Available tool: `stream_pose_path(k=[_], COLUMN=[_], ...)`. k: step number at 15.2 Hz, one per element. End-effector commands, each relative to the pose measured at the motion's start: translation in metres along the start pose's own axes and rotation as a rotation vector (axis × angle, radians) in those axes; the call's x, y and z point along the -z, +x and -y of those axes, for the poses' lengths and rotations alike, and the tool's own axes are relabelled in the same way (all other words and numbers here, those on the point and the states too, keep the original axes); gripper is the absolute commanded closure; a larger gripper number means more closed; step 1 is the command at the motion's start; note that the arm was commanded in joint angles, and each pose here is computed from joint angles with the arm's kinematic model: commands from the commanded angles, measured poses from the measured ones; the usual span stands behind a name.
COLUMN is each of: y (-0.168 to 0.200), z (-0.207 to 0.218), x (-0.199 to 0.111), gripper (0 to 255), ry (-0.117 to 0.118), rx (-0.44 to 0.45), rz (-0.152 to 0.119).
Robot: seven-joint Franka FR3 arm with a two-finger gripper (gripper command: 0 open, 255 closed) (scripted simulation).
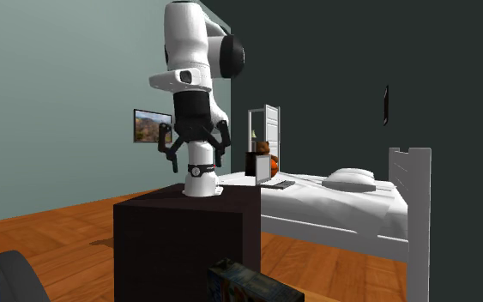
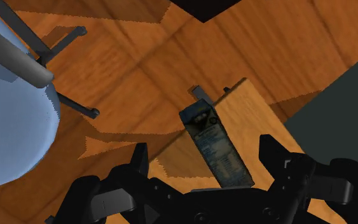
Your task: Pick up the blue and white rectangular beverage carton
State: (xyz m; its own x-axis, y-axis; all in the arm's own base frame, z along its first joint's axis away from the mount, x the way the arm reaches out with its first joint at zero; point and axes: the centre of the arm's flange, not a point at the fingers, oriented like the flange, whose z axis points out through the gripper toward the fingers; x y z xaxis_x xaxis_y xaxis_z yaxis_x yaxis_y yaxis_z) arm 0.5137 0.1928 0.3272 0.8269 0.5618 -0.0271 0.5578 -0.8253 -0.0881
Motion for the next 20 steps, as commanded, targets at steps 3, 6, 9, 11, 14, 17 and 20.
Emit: stream_pose_path(k=[3, 6, 9, 11, 14, 17, 20], y=[0.036, 0.063, 0.088, 0.104, 0.128, 0.151, 0.156], z=[0.017, 0.03, 0.045, 0.055, 0.072, 0.089, 0.093], x=[-0.038, -0.065, -0.093, -0.112, -0.14, -0.168, -0.185], gripper=[0, 0, 0, 0, 0, 0, 0], ry=[-0.015, -0.026, -0.037, -0.045, -0.056, -0.068, -0.07], rx=[0.086, 0.15, 0.213, 0.256, 0.32, 0.383, 0.399], rz=[0.002, 0.003, 0.005, 0.006, 0.008, 0.01, 0.01])
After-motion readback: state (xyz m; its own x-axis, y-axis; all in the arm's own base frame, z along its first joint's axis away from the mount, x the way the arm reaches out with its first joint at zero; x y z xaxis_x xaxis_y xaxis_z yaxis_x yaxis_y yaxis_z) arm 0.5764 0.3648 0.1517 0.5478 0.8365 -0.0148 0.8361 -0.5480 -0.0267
